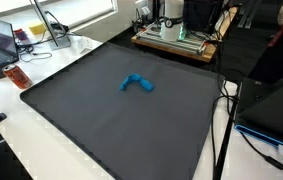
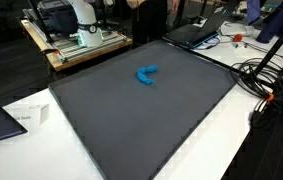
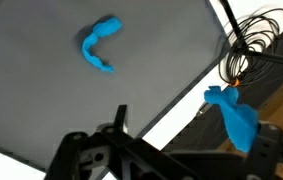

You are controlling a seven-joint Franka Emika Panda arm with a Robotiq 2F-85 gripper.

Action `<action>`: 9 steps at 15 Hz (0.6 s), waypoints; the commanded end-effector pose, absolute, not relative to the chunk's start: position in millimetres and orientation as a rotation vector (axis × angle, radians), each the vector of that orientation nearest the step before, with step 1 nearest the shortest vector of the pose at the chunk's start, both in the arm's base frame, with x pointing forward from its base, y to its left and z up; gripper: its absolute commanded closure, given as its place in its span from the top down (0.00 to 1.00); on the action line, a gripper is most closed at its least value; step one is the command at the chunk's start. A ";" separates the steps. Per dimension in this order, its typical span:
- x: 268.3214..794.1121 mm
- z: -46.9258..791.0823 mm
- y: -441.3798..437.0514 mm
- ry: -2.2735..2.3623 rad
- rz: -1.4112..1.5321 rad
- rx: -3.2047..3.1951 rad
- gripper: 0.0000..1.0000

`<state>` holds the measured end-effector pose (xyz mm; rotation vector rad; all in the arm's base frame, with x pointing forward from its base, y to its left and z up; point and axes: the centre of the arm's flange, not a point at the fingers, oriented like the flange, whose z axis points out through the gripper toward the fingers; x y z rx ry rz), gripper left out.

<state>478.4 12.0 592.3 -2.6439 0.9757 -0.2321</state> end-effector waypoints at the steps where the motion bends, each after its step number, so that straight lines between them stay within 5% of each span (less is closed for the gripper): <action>1: 454.1 594.3 -11.8 0.914 -0.236 -2.495 1.00; 9: 468.7 569.9 -2.7 0.881 -0.179 -2.344 1.00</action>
